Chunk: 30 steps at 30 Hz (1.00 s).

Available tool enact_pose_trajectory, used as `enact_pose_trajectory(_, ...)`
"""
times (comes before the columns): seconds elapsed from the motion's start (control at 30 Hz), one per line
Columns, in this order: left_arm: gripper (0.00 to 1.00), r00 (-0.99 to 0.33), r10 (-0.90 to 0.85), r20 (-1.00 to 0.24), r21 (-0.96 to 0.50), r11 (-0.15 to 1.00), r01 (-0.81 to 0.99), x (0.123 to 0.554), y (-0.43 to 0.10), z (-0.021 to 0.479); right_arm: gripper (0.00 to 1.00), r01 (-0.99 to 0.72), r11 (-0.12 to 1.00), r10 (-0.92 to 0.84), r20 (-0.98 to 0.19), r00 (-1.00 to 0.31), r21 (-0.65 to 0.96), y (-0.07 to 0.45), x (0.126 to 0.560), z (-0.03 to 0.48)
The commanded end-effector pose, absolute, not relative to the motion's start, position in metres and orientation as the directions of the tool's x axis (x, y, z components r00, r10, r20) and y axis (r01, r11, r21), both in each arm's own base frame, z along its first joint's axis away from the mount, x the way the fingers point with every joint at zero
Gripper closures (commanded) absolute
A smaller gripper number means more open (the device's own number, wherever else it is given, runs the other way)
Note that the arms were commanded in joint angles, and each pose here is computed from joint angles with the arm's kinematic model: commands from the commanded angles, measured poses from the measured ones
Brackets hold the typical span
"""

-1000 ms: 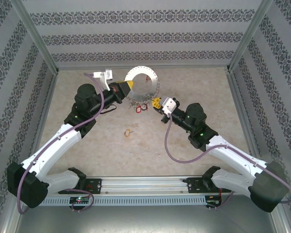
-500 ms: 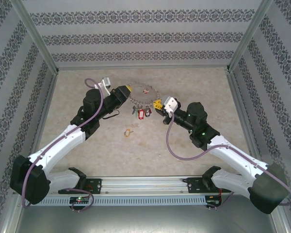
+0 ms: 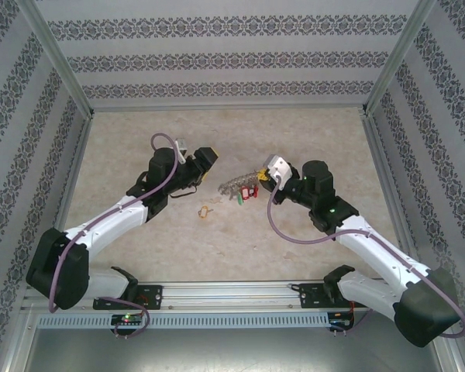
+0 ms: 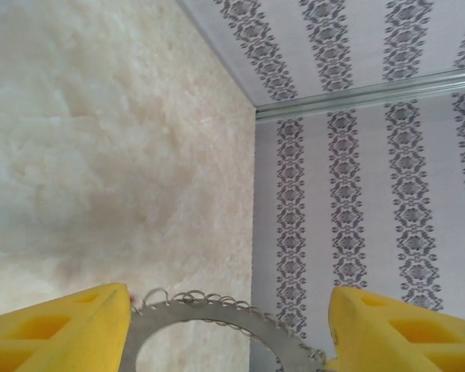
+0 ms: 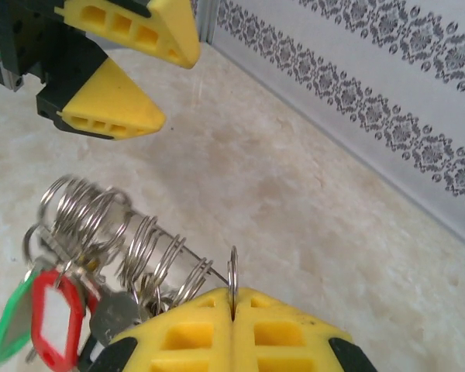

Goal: Put the keys on the keyring

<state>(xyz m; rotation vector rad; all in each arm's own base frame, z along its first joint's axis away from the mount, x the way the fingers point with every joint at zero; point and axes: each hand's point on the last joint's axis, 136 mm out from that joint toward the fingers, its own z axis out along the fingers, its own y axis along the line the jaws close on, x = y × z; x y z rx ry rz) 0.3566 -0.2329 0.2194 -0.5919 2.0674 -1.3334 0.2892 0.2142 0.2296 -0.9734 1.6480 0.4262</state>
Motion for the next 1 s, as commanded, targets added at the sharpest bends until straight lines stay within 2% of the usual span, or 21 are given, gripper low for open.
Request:
enact_pose_trajectory(0.0, 0.31, -0.74, -0.622, -0.256, -0.907, 0.42, -0.039, 0.348, -0.236, 0.207, 1.0, -0.779, 0.565, -0.42, -0.907, 0.013, -0.273, 0.211, 0.29, 0.237)
enact_pose_trajectory(0.13, 0.3, -0.713, -0.611, -0.345, -0.854, 0.519, -0.031, 0.344, -0.221, 0.207, 1.0, -0.742, 0.539, -0.569, -0.822, 0.028, -0.398, 0.2, 0.294, 0.221)
enact_pose_trajectory(0.27, 0.3, -0.666, -0.588, -0.459, -0.801, 0.598, 0.024, 0.342, -0.207, 0.221, 1.0, -0.695, 0.391, -0.773, -0.625, 0.108, -0.604, 0.199, 0.289, 0.194)
enact_pose_trajectory(0.37, 0.31, -0.624, -0.532, -0.573, -0.754, 0.641, 0.146, 0.343, -0.207, 0.241, 1.0, -0.702, 0.32, -0.796, -0.583, 0.165, -0.637, 0.205, 0.279, 0.183)
enact_pose_trajectory(0.47, 0.32, -0.57, -0.41, -0.712, -0.662, 0.663, 0.349, 0.337, -0.219, 0.262, 1.0, -0.768, 0.33, -0.726, -0.668, 0.166, -0.549, 0.216, 0.267, 0.188)
enact_pose_trajectory(0.57, 0.33, -0.484, -0.245, -0.84, -0.513, 0.646, 0.565, 0.322, -0.235, 0.278, 1.0, -0.886, 0.316, -0.578, -0.809, 0.104, -0.34, 0.23, 0.25, 0.197)
enact_pose_trajectory(0.67, 0.36, -0.375, -0.106, -0.921, -0.366, 0.568, 0.737, 0.302, -0.25, 0.285, 1.0, -0.964, 0.24, -0.398, -0.917, 0.01, -0.115, 0.244, 0.236, 0.209)
enact_pose_trajectory(0.8, 0.4, -0.27, -0.016, -0.963, -0.243, 0.487, 0.839, 0.282, -0.258, 0.285, 1.0, -0.992, 0.115, -0.29, -0.953, -0.089, 0.057, 0.257, 0.228, 0.215)
enact_pose_trajectory(0.97, 0.46, -0.221, 0.081, -0.972, -0.178, 0.363, 0.915, 0.257, -0.267, 0.277, 1.0, -0.996, 0.039, -0.255, -0.963, -0.09, 0.083, 0.267, 0.228, 0.224)
